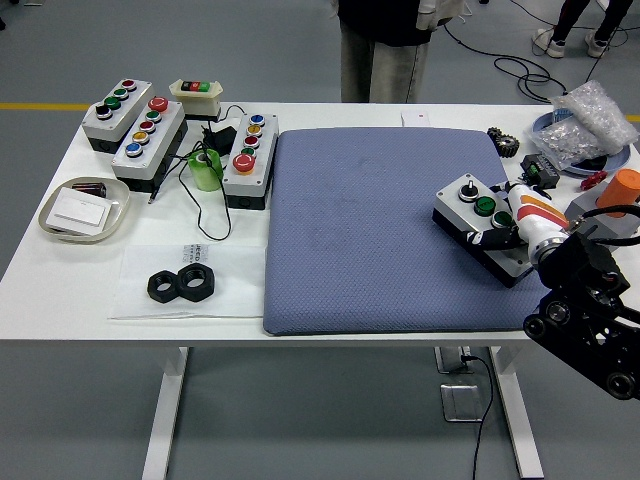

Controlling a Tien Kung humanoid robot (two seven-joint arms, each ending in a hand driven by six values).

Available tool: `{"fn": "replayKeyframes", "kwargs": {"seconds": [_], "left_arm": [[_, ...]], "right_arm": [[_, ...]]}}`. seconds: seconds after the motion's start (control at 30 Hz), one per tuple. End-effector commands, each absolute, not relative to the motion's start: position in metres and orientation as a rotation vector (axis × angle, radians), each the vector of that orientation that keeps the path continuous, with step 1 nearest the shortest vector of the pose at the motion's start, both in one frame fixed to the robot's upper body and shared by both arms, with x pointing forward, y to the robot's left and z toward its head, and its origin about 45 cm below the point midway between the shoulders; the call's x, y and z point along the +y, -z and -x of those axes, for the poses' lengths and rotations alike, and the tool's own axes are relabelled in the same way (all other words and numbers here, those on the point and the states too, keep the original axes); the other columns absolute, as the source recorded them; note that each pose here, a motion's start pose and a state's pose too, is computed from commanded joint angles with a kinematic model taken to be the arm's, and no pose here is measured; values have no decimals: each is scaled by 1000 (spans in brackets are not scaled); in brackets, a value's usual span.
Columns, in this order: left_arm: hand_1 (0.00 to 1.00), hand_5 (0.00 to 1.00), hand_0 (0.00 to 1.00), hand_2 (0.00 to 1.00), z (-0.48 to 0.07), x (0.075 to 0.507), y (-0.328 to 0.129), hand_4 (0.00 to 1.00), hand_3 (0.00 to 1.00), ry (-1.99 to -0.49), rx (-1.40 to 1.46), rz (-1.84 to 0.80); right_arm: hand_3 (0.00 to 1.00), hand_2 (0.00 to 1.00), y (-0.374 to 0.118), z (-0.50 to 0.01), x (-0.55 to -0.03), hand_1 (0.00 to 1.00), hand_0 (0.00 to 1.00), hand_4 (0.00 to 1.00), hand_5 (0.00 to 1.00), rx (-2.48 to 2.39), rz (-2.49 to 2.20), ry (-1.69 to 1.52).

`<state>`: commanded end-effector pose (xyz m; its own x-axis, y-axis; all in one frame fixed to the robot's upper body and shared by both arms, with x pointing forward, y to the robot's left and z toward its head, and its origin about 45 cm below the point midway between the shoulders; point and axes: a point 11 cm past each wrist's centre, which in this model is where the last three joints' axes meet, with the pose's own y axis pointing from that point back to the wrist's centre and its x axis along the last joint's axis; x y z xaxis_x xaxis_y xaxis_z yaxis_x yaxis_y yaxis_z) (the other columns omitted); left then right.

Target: Pick up the button,place it on the desk,press the button,press the button

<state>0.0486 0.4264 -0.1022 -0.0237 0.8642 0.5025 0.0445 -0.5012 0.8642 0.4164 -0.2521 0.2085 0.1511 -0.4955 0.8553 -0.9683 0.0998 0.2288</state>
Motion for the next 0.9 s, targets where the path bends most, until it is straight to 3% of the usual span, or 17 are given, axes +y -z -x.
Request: {"fn": "replayKeyframes", "kwargs": {"seconds": [0.13,0.17,0.47,0.63,0.9], "left_arm": [[775,998,737,846,-49,426,102,529,760,-1598,967,-1599],[775,998,737,846,-49,426,102,530,760,-1598,967,-1599],[775,998,737,846,-48,425,103,530,760,-1596,969,-1598],[774,998,737,846,-48,425,103,530,760,-1598,970,-1596],[774,998,737,846,-48,425,103,530,760,-1597,971,-1596]], "right_arm": [[497,341,-205,-412,-239,195,258,677,166,-1426,-1704,-655],[484,321,-203,-409,-236,203,268,627,209,-1397,-1745,-673],[476,310,-211,-399,-208,198,257,606,213,-1233,-2001,-993],[475,310,-225,-395,-192,199,251,597,229,-1098,-2075,-1218],[479,316,-221,-394,-176,210,251,595,226,-893,-2062,-1317]]}}
